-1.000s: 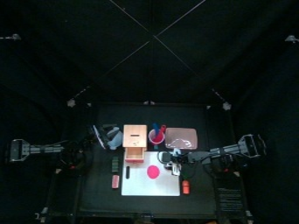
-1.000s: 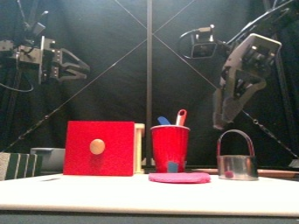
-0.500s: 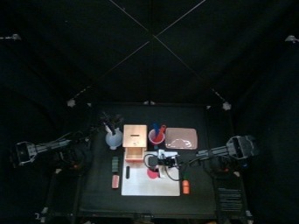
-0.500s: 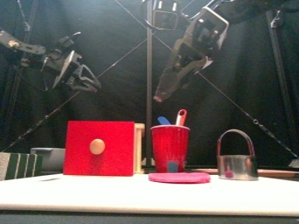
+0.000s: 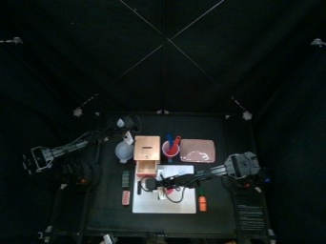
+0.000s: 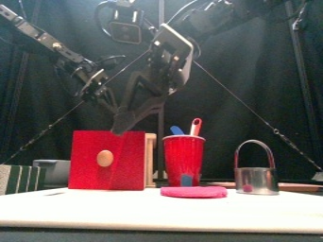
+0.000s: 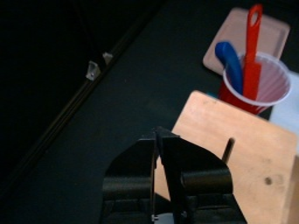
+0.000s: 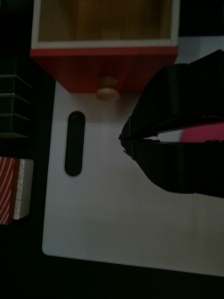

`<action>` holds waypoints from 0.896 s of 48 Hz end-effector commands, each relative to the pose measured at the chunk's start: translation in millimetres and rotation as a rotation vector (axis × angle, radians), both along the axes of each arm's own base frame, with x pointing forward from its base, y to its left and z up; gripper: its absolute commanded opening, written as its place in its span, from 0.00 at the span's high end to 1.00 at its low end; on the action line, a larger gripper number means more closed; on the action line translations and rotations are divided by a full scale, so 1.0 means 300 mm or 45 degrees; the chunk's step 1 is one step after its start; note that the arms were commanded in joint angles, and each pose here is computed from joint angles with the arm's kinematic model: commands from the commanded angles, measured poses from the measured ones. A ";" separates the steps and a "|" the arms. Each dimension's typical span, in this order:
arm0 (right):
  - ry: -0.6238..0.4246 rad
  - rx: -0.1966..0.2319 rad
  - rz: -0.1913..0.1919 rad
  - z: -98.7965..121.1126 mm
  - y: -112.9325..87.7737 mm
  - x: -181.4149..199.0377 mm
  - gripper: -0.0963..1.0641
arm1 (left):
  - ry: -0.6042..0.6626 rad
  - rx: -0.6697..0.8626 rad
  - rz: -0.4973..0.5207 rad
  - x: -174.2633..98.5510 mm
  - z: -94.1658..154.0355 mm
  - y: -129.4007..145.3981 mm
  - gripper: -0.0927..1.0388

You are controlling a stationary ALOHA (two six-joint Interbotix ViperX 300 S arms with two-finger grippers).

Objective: Get the cutter from the drawer then cut the dough then place the extra dough in the bowl
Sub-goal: Shut the drawer

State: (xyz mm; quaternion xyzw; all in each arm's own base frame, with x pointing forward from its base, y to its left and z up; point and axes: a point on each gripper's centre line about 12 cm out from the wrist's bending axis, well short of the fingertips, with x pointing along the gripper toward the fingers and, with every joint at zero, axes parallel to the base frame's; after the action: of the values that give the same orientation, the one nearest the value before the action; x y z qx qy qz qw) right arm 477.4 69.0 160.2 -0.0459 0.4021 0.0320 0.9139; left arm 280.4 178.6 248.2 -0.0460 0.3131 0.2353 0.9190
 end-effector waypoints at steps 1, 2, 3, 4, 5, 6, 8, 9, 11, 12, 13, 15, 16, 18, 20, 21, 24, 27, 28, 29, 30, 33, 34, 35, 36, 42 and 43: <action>-0.041 -0.003 0.004 0.046 0.012 0.042 0.58 | 0.084 0.016 -0.049 0.069 0.009 0.046 0.51; -0.030 -0.007 0.001 0.040 0.012 0.047 0.58 | 0.106 0.014 -0.059 0.080 0.000 0.053 0.51; -0.024 -0.011 -0.001 0.036 0.012 0.055 0.58 | 0.140 0.009 -0.076 0.095 -0.015 0.063 0.51; -0.020 -0.014 -0.002 0.035 0.012 0.060 0.58 | 0.163 0.005 -0.085 0.105 -0.025 0.071 0.51; -0.015 -0.015 -0.007 0.032 0.010 0.066 0.58 | 0.183 0.005 -0.093 0.114 -0.034 0.081 0.51; -0.010 -0.017 -0.011 0.028 0.008 0.070 0.58 | 0.199 0.006 -0.102 0.124 -0.041 0.089 0.51; 0.000 -0.013 -0.020 0.021 0.006 0.080 0.58 | 0.242 0.000 -0.117 0.139 -0.061 0.112 0.51; 0.008 -0.013 -0.024 0.015 0.004 0.083 0.58 | 0.262 -0.004 -0.124 0.146 -0.071 0.124 0.51; 0.022 -0.021 -0.026 0.006 0.003 0.089 0.58 | 0.302 -0.014 -0.140 0.160 -0.092 0.144 0.51; 0.026 -0.025 -0.027 0.002 0.003 0.093 0.58 | 0.320 -0.020 -0.149 0.169 -0.103 0.152 0.51; 0.037 -0.021 -0.033 -0.007 0.004 0.097 0.58 | 0.344 -0.033 -0.162 0.182 -0.114 0.163 0.51; 0.047 -0.026 -0.035 -0.014 0.004 0.106 0.58 | 0.374 -0.058 -0.173 0.196 -0.134 0.176 0.51; 0.049 -0.029 -0.035 -0.017 0.004 0.111 0.58 | 0.384 -0.072 -0.176 0.203 -0.143 0.182 0.51; 0.058 -0.032 -0.040 -0.024 0.002 0.121 0.58 | 0.396 -0.088 -0.187 0.217 -0.150 0.189 0.51; 0.075 -0.039 -0.045 -0.040 -0.001 0.128 0.58 | 0.405 -0.098 -0.195 0.231 -0.159 0.196 0.51; 0.084 -0.043 -0.051 -0.045 -0.007 0.131 0.58 | 0.410 -0.100 -0.200 0.237 -0.164 0.199 0.51; 0.114 -0.056 -0.068 -0.063 -0.022 0.142 0.58 | 0.425 -0.101 -0.220 0.252 -0.172 0.205 0.51; 0.144 -0.074 -0.078 -0.085 -0.038 0.148 0.58 | 0.432 -0.094 -0.236 0.261 -0.173 0.208 0.51; 0.147 -0.078 -0.081 -0.090 -0.044 0.150 0.58 | 0.435 -0.092 -0.242 0.263 -0.176 0.208 0.51; 0.151 -0.083 -0.084 -0.092 -0.050 0.153 0.58 | 0.438 -0.090 -0.245 0.264 -0.176 0.208 0.51; 0.153 -0.090 -0.087 -0.094 -0.059 0.155 0.58 | 0.439 -0.088 -0.249 0.266 -0.176 0.209 0.51; 0.159 -0.104 -0.098 -0.100 -0.080 0.160 0.58 | 0.449 -0.093 -0.256 0.270 -0.188 0.211 0.51; 0.159 -0.102 -0.107 -0.100 -0.091 0.161 0.58 | 0.448 -0.096 -0.256 0.272 -0.190 0.209 0.51; 0.157 -0.101 -0.112 -0.100 -0.099 0.162 0.58 | 0.445 -0.104 -0.252 0.273 -0.191 0.209 0.51; 0.156 -0.101 -0.114 -0.100 -0.101 0.162 0.58 | 0.445 -0.110 -0.252 0.273 -0.193 0.208 0.51; 0.140 -0.106 -0.131 -0.086 -0.131 0.172 0.58 | 0.442 -0.136 -0.252 0.276 -0.209 0.204 0.51; 0.136 -0.105 -0.133 -0.083 -0.134 0.175 0.58 | 0.446 -0.140 -0.252 0.276 -0.215 0.204 0.51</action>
State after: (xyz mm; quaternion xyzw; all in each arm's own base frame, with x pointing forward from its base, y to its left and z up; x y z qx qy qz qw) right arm 521.4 35.5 111.2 -0.0651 0.4797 -0.0242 0.8747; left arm 356.3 236.1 167.9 -0.0299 0.5025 0.1251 0.8550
